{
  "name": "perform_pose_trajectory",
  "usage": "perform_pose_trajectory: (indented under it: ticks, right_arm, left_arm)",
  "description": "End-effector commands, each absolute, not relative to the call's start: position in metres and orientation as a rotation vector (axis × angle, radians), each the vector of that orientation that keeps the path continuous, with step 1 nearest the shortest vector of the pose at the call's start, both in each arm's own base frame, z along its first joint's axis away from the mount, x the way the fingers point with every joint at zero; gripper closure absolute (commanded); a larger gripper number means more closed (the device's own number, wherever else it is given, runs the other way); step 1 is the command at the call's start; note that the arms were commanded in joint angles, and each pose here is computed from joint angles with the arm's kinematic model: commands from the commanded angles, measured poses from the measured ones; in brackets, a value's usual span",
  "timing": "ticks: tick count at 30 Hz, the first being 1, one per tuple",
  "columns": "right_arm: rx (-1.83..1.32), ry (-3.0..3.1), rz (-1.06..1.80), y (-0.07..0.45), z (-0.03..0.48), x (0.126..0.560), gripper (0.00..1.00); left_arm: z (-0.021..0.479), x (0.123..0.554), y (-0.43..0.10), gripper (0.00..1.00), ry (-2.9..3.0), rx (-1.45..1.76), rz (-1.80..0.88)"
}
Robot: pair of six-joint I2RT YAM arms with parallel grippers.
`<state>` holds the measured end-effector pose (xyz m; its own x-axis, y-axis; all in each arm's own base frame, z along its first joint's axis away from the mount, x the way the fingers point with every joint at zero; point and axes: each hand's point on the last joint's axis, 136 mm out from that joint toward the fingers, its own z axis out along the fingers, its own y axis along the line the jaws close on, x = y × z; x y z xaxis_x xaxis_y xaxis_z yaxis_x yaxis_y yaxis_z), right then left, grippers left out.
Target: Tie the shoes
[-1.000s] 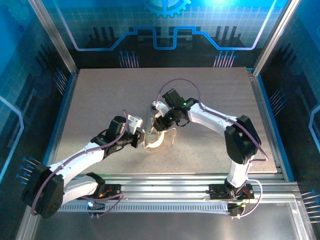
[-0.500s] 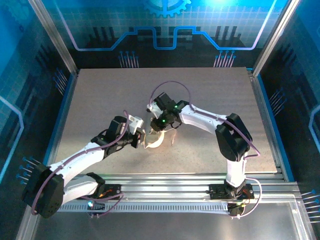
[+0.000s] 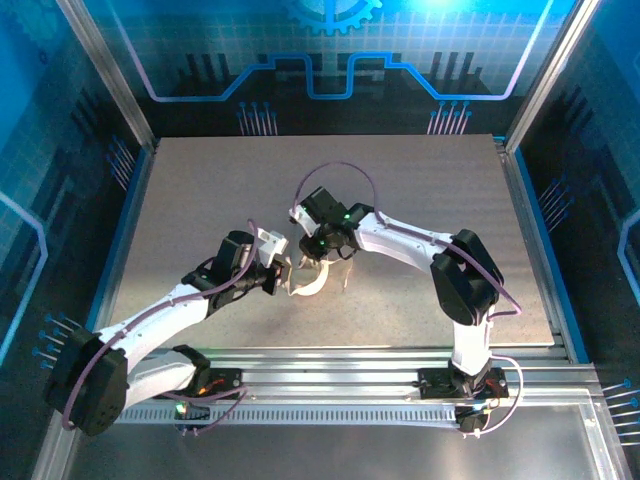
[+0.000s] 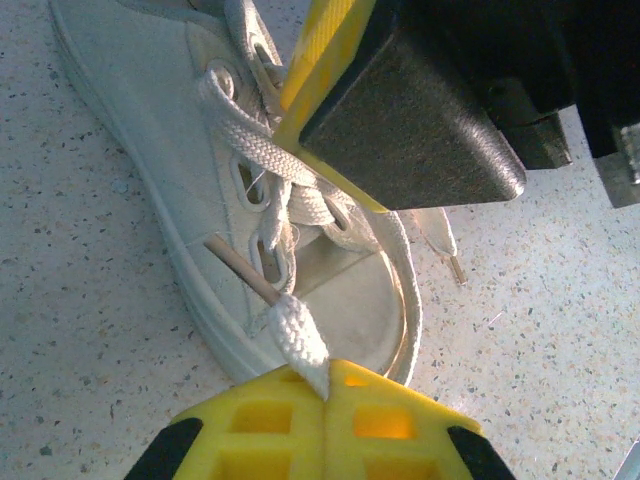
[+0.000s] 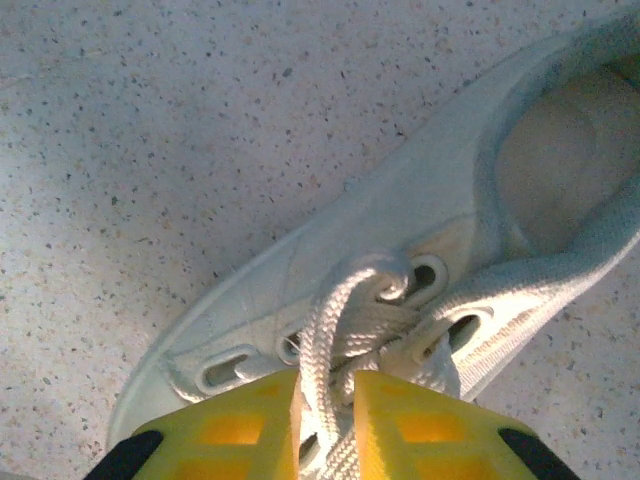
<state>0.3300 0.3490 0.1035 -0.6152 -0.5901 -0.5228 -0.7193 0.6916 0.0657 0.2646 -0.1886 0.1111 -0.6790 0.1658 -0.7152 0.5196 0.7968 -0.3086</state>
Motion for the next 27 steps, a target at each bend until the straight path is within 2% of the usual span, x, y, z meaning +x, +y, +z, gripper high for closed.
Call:
perform_pose_trajectory:
  ticks: [1, 21, 24, 27]
  right_arm:
    - [-1.002, 2.405, 0.435, 0.363, 0.117, 0.328, 0.79]
    - [-0.998, 2.519, 0.302, 0.335, 0.073, 0.319, 0.71]
    - [-1.001, 2.515, 0.303, 0.334, 0.074, 0.318, 0.78]
    - [-1.003, 2.481, 0.318, 0.335, 0.083, 0.318, 0.91]
  left_arm:
    - [0.123, 0.27, -0.191, 1.0, 2.244, 0.521, -0.657]
    - [0.126, 0.269, -0.191, 1.0, 2.246, 0.547, -0.655]
    - [0.13, 0.269, -0.191, 1.0, 2.233, 0.575, -0.644]
    - [0.137, 0.271, -0.191, 1.0, 2.206, 0.618, -0.624]
